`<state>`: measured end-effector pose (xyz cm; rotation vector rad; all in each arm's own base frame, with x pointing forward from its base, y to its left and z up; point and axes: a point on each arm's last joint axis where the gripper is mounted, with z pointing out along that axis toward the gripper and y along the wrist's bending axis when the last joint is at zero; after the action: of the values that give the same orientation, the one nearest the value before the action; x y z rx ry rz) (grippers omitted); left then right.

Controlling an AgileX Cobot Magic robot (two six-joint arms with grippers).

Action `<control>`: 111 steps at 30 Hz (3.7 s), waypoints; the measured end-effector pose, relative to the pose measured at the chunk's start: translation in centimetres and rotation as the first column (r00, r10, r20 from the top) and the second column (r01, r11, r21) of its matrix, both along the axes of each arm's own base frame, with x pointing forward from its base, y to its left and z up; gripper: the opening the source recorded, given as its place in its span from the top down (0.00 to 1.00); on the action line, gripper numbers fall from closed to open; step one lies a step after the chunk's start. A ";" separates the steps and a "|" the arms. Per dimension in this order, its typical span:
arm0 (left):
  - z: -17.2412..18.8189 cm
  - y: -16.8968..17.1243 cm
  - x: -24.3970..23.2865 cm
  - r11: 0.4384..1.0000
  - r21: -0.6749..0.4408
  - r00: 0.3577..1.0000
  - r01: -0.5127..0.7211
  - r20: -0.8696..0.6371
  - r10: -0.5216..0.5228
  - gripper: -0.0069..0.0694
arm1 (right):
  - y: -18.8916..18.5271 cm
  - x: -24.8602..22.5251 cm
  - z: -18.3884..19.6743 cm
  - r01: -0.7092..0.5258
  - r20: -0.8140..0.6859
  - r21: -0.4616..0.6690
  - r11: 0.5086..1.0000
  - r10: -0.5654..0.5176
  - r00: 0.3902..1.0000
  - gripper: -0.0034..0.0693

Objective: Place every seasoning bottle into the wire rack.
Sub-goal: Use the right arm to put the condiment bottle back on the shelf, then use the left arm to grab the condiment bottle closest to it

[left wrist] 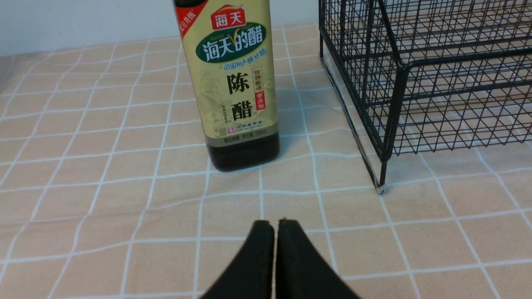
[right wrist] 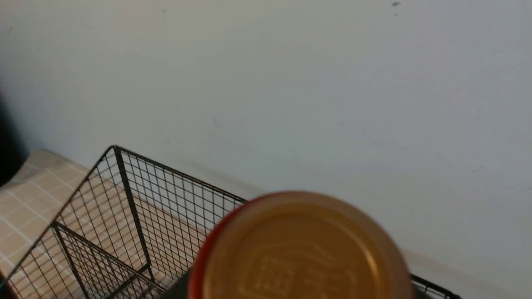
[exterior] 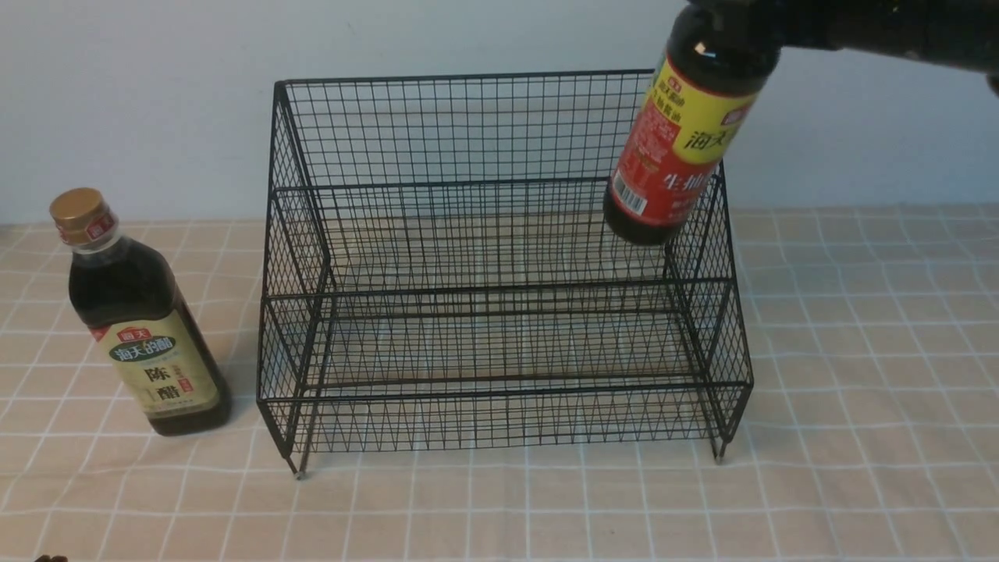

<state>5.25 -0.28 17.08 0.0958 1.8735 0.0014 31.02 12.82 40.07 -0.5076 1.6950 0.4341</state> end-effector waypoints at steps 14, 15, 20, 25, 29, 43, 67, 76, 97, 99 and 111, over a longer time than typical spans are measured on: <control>0.0 0.0 0.0 1.000 0.000 1.000 0.000 0.000 0.000 0.92 | 1.1 3.4 -4.9 0.001 -0.125 -0.052 0.999 -0.008 0.992 0.58; 0.0 0.0 0.0 1.000 0.000 1.000 0.000 0.000 0.000 0.92 | 1.1 3.5 -5.1 0.001 -0.131 -0.054 0.999 -0.008 0.991 0.58; 0.0 0.0 0.0 1.000 0.000 1.000 0.000 0.000 0.000 0.92 | 1.7 5.0 -8.3 -0.016 -0.212 -0.082 0.997 -0.002 0.977 0.58; 0.0 0.0 0.0 1.000 0.000 1.000 0.000 0.000 0.000 0.92 | 1.9 5.5 -9.3 -0.026 -0.240 -0.089 0.996 0.004 0.971 0.58; 0.0 0.0 0.0 1.000 0.000 1.000 0.000 0.000 0.000 0.92 | 1.9 5.5 -9.1 -0.018 -0.234 -0.079 0.997 -0.001 0.972 0.54; 0.0 0.0 0.0 1.000 0.000 1.000 0.000 0.000 0.000 0.92 | 0.5 0.0 -0.3 -0.057 -0.023 -0.048 0.997 0.056 0.998 0.43; 0.0 0.0 0.0 1.000 0.000 1.000 0.000 0.000 0.000 0.92 | -8.9 -20.6 1.2 0.238 -0.149 0.094 0.967 -0.223 0.963 0.97; 0.0 0.0 0.0 1.000 0.000 1.000 0.000 0.000 0.000 0.92 | -10.4 -24.7 -2.6 0.248 0.093 0.187 0.951 -0.268 0.959 0.97; 0.0 0.0 0.0 1.000 0.000 1.000 0.000 0.000 0.000 0.92 | -12.6 -25.2 -13.2 0.509 0.185 -0.094 0.856 -0.487 0.854 0.97; 0.0 0.0 0.0 1.000 0.000 1.000 0.000 0.000 0.000 0.92 | -12.8 -25.3 -17.4 0.537 0.130 -0.099 0.838 -0.524 0.842 0.97; 0.0 0.0 0.0 1.000 0.000 1.000 0.000 0.000 0.000 0.92 | -12.6 -25.5 -21.9 0.531 0.027 -0.077 0.844 -0.531 0.847 0.97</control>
<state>5.24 -0.28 17.08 0.0958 1.8731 0.0014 5.47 0.18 18.15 -0.0762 1.7676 -0.0438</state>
